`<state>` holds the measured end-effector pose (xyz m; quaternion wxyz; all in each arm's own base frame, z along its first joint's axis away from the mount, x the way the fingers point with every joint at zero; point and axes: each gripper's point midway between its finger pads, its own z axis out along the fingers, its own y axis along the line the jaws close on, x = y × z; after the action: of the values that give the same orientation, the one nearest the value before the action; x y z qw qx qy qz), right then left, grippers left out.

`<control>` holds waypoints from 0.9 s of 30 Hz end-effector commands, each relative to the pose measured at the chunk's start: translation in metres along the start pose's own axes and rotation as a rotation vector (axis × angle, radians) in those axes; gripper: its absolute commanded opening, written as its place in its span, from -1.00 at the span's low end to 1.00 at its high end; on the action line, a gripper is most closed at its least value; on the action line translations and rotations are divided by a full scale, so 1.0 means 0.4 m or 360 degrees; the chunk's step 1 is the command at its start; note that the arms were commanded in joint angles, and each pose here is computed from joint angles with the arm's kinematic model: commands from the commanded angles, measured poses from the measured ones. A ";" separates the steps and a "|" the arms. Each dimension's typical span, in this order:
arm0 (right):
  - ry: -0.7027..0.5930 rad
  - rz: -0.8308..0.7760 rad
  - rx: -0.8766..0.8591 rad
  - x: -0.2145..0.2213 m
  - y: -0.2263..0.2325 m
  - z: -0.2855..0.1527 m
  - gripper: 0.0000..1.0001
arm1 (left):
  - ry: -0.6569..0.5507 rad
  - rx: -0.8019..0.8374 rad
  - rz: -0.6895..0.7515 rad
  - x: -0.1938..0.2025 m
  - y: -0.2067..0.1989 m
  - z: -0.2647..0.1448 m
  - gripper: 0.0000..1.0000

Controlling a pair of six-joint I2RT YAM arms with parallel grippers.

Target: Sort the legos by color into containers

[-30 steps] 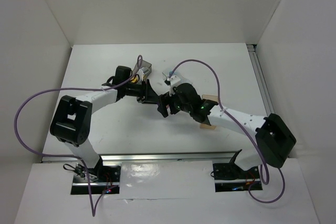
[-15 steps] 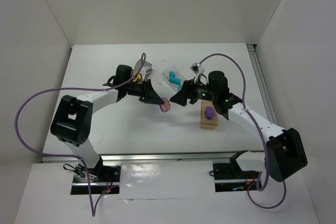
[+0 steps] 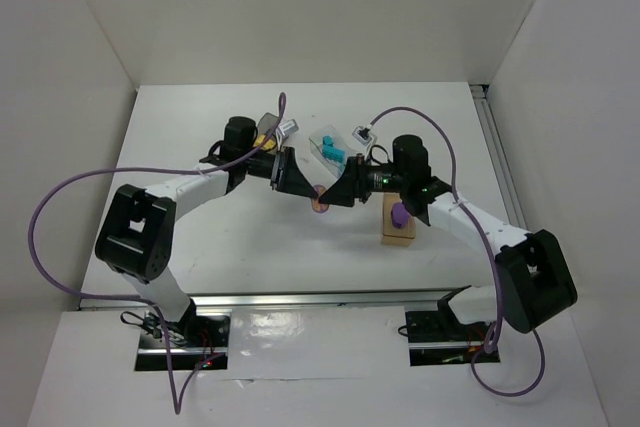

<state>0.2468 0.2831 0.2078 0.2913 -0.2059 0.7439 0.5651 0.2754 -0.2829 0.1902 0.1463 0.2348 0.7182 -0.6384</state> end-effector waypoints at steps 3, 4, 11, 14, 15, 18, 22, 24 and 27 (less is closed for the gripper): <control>-0.0020 -0.0041 -0.0070 -0.010 0.007 -0.004 0.43 | 0.0007 0.0130 0.0305 -0.036 -0.090 -0.010 -1.00; -0.0011 -0.0025 -0.0064 -0.006 -0.001 -0.001 0.43 | -0.0001 0.0135 0.0331 -0.042 -0.093 -0.010 -1.00; -0.0045 0.0016 -0.0196 -0.006 0.020 -0.002 0.14 | 0.0030 0.0173 0.0366 -0.041 -0.113 0.002 -1.00; -0.0058 0.0040 -0.0220 -0.011 0.019 -0.005 -0.04 | 0.0030 0.0173 0.0366 -0.041 -0.113 0.002 -1.00; -0.0069 0.0042 -0.0210 -0.015 0.014 -0.009 -0.14 | 0.0027 0.0175 0.0380 -0.043 -0.121 0.000 -1.00; -0.0188 0.0088 0.0001 -0.036 -0.035 -0.032 -0.31 | 0.0019 0.0121 0.0357 -0.048 -0.108 -0.006 -1.00; -0.0382 0.0009 0.0459 -0.060 -0.114 -0.105 -0.45 | -0.0044 0.0037 0.0324 -0.063 -0.073 -0.034 -1.00; -0.0402 0.0063 0.0615 -0.044 -0.142 -0.137 -0.45 | -0.0061 0.0015 0.0337 -0.068 -0.084 -0.038 -1.00; -0.0465 0.0068 0.0789 -0.041 -0.166 -0.183 -0.45 | -0.0093 -0.0020 0.0328 -0.085 -0.083 -0.037 -1.00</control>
<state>0.2769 0.2224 0.2070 0.4022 -0.0764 0.7766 0.4788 0.2861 -0.2751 0.2105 0.1912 0.2559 0.7109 -0.6266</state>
